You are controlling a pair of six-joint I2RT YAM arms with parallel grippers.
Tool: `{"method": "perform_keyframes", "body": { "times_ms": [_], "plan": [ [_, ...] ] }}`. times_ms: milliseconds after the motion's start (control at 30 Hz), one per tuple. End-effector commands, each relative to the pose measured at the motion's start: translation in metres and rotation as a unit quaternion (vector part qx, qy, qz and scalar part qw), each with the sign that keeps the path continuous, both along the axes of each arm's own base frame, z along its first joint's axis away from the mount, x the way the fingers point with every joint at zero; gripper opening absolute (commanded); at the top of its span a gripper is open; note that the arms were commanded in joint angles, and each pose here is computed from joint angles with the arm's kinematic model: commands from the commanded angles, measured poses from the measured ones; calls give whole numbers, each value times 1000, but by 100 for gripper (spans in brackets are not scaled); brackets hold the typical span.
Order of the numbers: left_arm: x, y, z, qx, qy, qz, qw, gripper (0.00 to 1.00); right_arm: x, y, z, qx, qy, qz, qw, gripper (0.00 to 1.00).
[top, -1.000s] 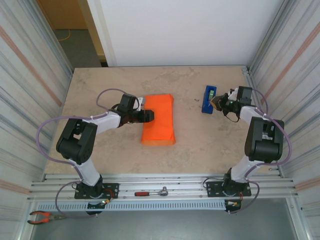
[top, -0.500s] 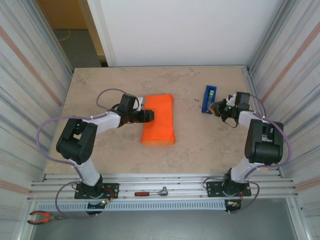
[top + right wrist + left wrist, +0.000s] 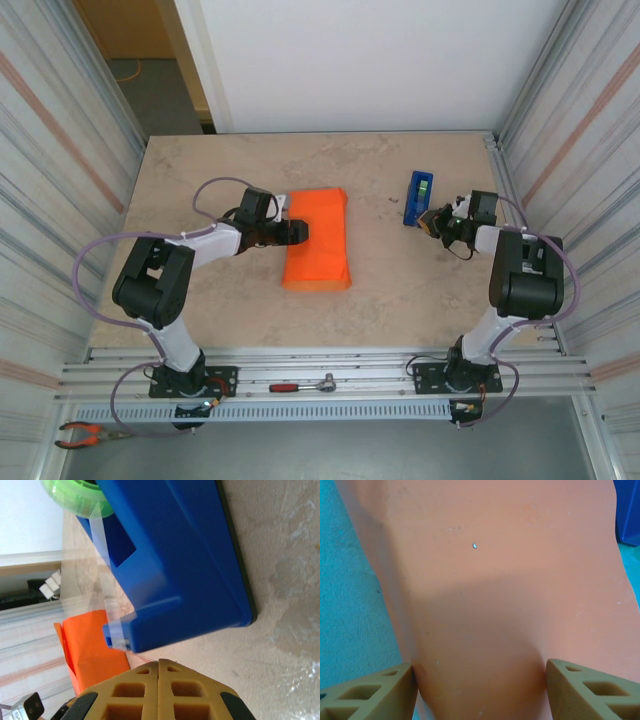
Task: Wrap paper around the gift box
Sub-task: Tear off the tape with the cutter.
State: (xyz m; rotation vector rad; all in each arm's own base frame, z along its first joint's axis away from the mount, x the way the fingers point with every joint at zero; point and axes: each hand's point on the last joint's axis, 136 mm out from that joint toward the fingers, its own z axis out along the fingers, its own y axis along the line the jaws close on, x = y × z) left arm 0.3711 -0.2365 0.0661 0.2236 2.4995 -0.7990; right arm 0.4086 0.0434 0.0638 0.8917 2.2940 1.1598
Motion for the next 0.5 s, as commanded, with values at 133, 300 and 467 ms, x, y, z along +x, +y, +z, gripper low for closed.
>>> {"method": "perform_keyframes", "body": {
  "times_ms": [133, 300, 467],
  "plan": [
    [-45, 21, -59, 88, 93, -17, 992, 66, -15, 10, -45, 12, 73, 6, 997, 0],
    [-46, 21, -59, 89, 93, -17, 992, 66, -11, 22, -43, 21, 67, 18, 997, 0],
    [-45, 21, -59, 88, 93, -17, 992, 66, -5, 41, -10, 20, 30, 50, 998, 0]
  ]
}}
